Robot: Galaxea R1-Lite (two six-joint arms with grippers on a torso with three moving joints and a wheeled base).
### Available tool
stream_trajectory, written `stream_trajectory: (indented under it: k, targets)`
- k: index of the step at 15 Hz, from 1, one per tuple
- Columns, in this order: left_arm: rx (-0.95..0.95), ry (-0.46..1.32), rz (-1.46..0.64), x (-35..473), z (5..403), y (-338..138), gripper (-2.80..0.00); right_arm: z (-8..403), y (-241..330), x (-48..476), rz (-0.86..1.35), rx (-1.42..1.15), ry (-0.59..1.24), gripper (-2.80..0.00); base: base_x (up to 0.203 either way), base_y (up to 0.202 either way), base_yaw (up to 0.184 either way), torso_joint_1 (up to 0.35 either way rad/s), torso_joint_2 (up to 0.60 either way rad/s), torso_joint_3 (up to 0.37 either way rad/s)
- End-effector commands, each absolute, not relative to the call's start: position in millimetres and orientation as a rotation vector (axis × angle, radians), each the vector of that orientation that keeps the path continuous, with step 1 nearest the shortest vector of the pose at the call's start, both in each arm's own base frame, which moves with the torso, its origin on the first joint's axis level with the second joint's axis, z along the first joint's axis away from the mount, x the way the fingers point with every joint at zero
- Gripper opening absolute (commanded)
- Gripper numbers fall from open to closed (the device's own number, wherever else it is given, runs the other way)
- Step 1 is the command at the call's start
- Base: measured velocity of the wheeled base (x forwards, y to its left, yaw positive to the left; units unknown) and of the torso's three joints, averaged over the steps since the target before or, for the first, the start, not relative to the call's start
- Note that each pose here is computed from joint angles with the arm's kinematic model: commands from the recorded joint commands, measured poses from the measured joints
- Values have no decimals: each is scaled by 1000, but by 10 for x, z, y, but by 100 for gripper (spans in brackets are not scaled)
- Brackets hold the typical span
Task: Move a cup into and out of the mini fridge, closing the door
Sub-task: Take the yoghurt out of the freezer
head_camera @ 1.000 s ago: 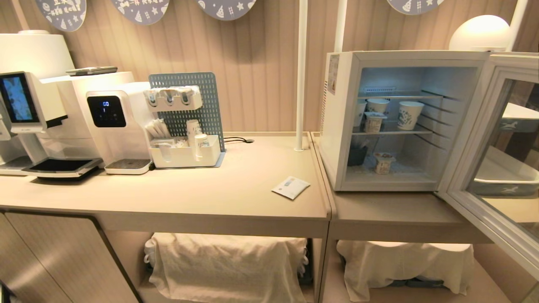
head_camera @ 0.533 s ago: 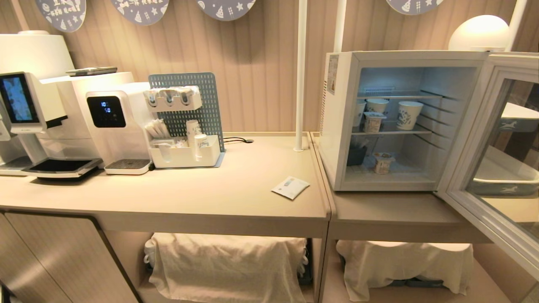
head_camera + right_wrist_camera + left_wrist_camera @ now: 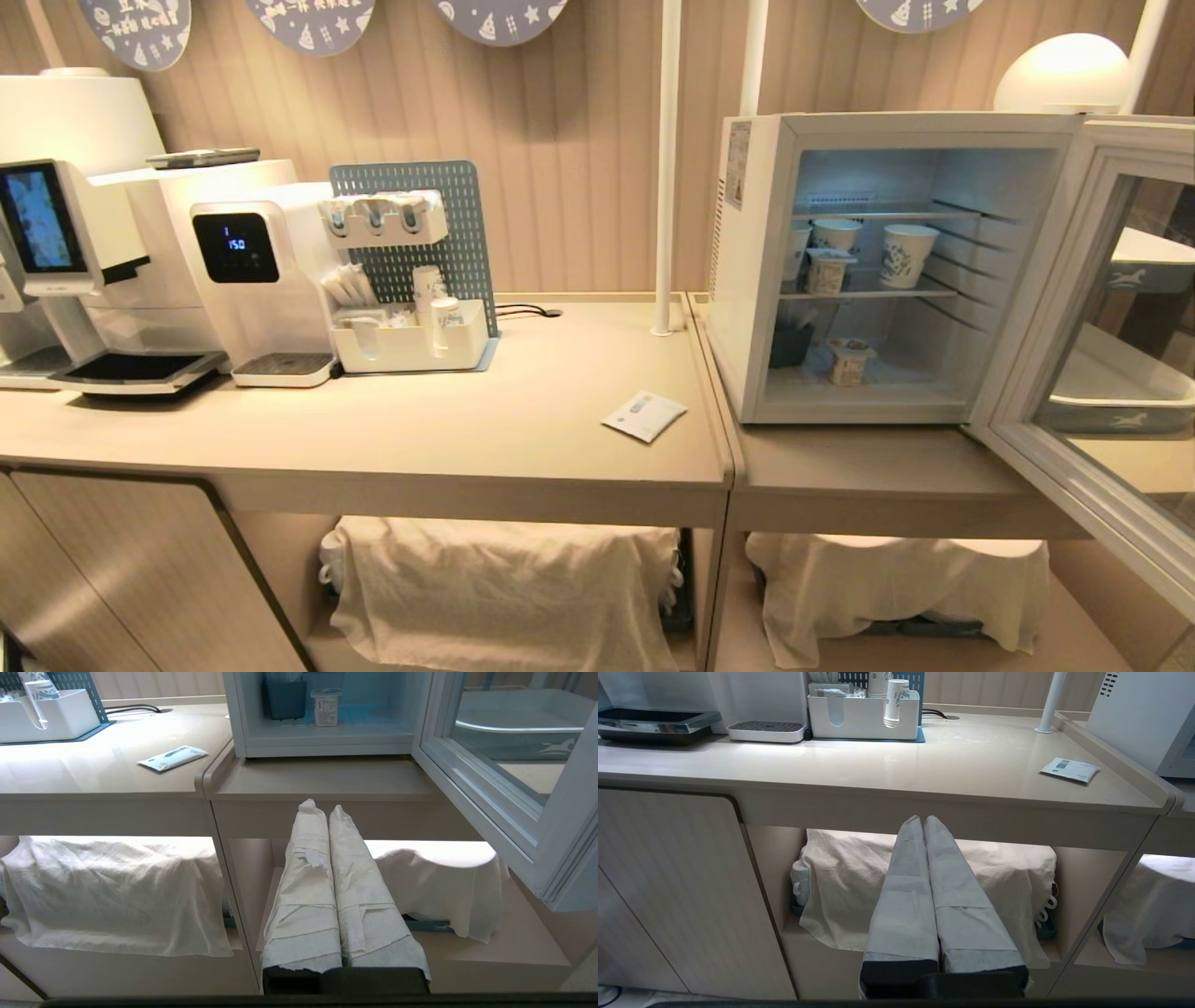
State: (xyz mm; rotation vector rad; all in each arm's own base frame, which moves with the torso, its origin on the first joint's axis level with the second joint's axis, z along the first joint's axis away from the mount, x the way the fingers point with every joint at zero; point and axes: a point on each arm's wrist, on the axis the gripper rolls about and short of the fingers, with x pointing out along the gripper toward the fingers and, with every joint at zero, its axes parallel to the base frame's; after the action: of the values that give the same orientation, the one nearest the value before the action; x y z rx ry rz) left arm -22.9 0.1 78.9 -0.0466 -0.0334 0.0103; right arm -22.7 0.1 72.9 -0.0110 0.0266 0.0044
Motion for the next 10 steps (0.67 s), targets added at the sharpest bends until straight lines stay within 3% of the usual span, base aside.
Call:
stream_trajectory:
  k: [1, 10]
  targets:
    - [-48, -32, 11, -227, 790, 1, -280, 729, 1, -229, 5, -11, 23, -280, 0, 0, 0, 0, 0, 0]
    - [-46, -32, 10, -227, 790, 1, -280, 729, 1, -229, 5, -11, 23, -280, 0, 0, 0, 0, 0, 0]
